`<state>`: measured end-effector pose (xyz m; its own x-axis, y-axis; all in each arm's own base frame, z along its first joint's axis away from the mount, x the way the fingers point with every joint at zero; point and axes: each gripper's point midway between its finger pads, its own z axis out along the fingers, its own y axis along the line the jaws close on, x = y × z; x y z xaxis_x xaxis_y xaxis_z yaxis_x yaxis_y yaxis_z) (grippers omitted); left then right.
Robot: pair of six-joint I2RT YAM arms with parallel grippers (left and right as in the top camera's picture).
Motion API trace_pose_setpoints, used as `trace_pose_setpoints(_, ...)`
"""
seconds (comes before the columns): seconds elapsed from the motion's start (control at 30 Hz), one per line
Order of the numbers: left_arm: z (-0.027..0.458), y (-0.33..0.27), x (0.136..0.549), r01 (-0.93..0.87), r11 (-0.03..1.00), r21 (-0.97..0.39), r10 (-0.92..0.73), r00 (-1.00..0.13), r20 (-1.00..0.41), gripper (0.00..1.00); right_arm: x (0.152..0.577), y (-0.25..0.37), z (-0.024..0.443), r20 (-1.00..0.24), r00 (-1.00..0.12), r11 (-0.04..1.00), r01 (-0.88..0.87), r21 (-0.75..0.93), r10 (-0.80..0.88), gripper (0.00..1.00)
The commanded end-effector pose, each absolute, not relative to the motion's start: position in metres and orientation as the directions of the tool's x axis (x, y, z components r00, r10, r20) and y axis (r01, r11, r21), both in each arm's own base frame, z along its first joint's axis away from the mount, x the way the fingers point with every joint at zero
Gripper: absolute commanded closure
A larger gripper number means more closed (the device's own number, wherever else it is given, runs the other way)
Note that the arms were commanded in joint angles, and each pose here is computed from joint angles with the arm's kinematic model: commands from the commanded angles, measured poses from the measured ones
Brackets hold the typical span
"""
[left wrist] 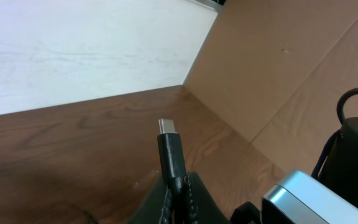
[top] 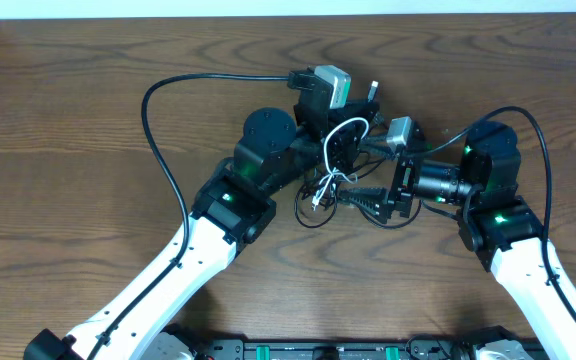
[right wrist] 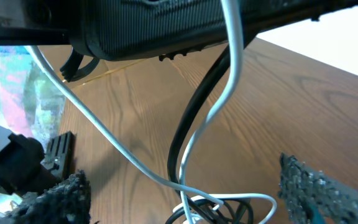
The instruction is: Untangle cables
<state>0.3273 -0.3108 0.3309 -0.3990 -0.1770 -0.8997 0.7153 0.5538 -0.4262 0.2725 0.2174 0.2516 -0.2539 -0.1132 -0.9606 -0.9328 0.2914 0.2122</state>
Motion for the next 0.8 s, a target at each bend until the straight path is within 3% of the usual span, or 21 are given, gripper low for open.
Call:
trace_pose_setpoints(0.0,0.343,-0.314,0.318,0.734,0.523,-0.434,-0.194,-0.393,-0.899,0.92,0.271,0.219,0.258,-0.97,-0.216,0.283,-0.943,0.177,-0.115,0.12)
trace_pose_setpoints(0.2,0.341,-0.317,0.316,0.737,0.518,-0.435,-0.188,-0.398,-0.898,0.92,0.274,0.218,0.257,-0.969,-0.215,0.304,-0.937,0.171,-0.117,0.39)
trace_pose_setpoints(0.5,0.339,-0.313,0.322,0.72,0.557,-0.414,-0.186,-0.378,-0.907,0.92,0.275,0.218,0.257,-0.969,-0.216,0.307,-0.936,0.171,-0.118,0.91)
trace_pose_setpoints(0.57,0.334,-0.308,0.327,0.711,0.601,-0.366,-0.158,-0.344,-0.926,0.92,0.275,0.218,0.257,-0.969,-0.216,0.307,-0.936,0.171,-0.117,0.98)
trace_pose_setpoints(0.77,0.318,-0.297,0.337,0.65,0.682,-0.336,-0.123,-0.351,-0.928,0.92,0.275,0.218,0.257,-0.967,-0.227,0.308,-0.934,0.183,-0.114,0.99)
